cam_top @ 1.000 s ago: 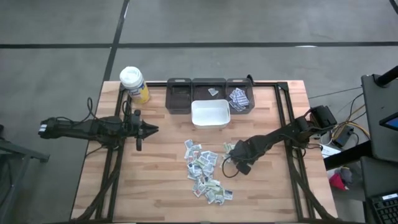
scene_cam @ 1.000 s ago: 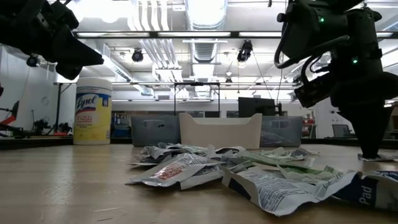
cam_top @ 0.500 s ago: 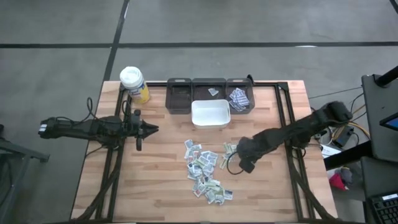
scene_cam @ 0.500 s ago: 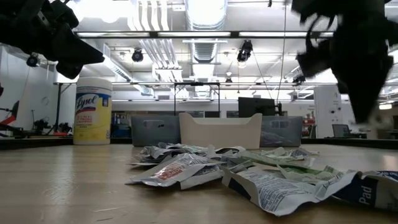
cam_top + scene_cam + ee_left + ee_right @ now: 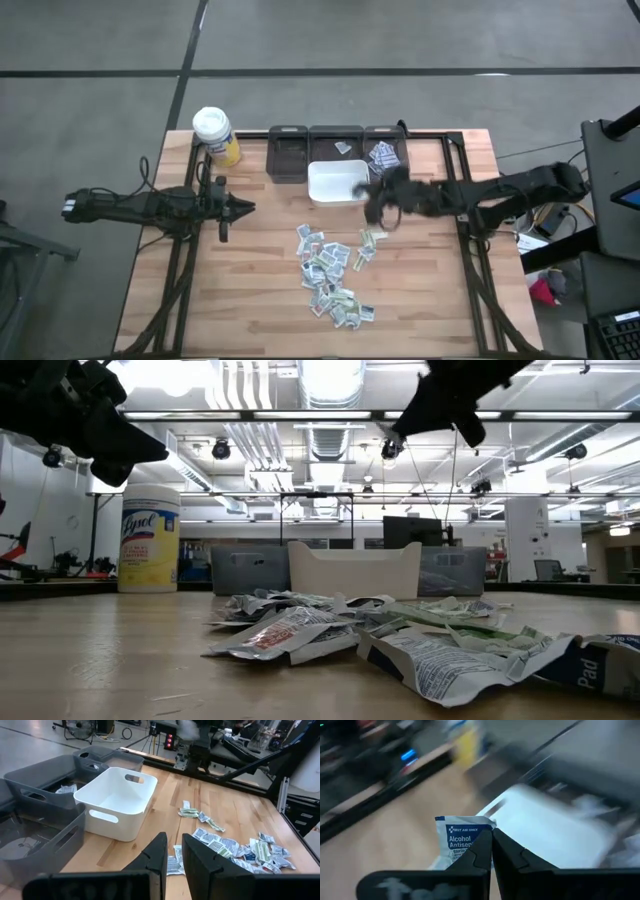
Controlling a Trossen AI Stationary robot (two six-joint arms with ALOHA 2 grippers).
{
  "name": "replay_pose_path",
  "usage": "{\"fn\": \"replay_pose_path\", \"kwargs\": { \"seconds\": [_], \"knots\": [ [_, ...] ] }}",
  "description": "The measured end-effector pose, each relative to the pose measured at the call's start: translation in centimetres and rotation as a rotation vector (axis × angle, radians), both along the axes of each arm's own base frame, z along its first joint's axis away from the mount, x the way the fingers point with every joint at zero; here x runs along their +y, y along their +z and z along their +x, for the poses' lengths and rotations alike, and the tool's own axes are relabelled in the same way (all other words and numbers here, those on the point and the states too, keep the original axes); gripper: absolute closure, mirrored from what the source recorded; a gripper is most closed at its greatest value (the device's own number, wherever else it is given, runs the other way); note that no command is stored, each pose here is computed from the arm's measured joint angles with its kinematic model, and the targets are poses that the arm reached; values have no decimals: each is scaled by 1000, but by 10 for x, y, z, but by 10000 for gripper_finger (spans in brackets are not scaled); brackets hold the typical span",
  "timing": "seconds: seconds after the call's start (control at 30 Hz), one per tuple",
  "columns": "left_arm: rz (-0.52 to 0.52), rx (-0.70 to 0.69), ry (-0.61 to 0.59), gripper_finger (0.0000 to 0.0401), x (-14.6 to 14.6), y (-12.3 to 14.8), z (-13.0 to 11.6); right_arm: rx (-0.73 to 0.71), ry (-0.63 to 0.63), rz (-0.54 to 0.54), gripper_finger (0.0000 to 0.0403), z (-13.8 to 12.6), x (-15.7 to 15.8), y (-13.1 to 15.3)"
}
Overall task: Pick & Place First Aid Supplies
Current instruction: Put the alcohol pad into the middle black bin
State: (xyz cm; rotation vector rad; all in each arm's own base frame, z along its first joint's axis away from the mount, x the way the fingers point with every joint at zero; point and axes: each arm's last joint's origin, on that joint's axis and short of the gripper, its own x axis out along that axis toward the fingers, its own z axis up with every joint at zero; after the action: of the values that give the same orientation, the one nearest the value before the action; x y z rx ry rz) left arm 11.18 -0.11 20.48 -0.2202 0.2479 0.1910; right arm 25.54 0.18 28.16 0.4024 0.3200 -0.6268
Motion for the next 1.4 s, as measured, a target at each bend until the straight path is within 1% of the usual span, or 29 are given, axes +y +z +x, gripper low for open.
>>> {"fn": "replay_pose_path", "kwargs": {
  "seconds": [0.1,0.23,0.33,0.43,0.53,0.63,0.73,0.9,1.13,1.27,1.4],
  "knots": [
    [3,-4,-1,348,0,0,0,26,-106,-59,394,5,-32,6],
    [4,-3,-1,348,0,0,0,109,-214,-114,394,16,-77,8],
    [4,-2,-1,348,0,0,0,168,-196,-111,394,33,-113,6],
    [6,-2,-1,348,0,0,0,254,-178,-66,394,52,-145,-1],
    [6,-2,2,348,0,0,0,375,-166,-19,394,70,-175,-10],
    [6,-2,3,348,0,0,0,510,-134,28,394,87,-197,-23],
    [11,-1,19,348,1,0,0,632,-98,54,394,105,-211,-37],
    [19,-1,50,348,2,0,0,783,-26,63,394,130,-228,-58],
    [26,-1,75,348,2,0,0,949,59,79,394,154,-244,-74],
    [29,0,78,348,2,0,0,991,97,69,394,163,-250,-76],
    [30,5,78,348,2,0,-1,989,152,67,392,169,-256,-76]
  ]
}}
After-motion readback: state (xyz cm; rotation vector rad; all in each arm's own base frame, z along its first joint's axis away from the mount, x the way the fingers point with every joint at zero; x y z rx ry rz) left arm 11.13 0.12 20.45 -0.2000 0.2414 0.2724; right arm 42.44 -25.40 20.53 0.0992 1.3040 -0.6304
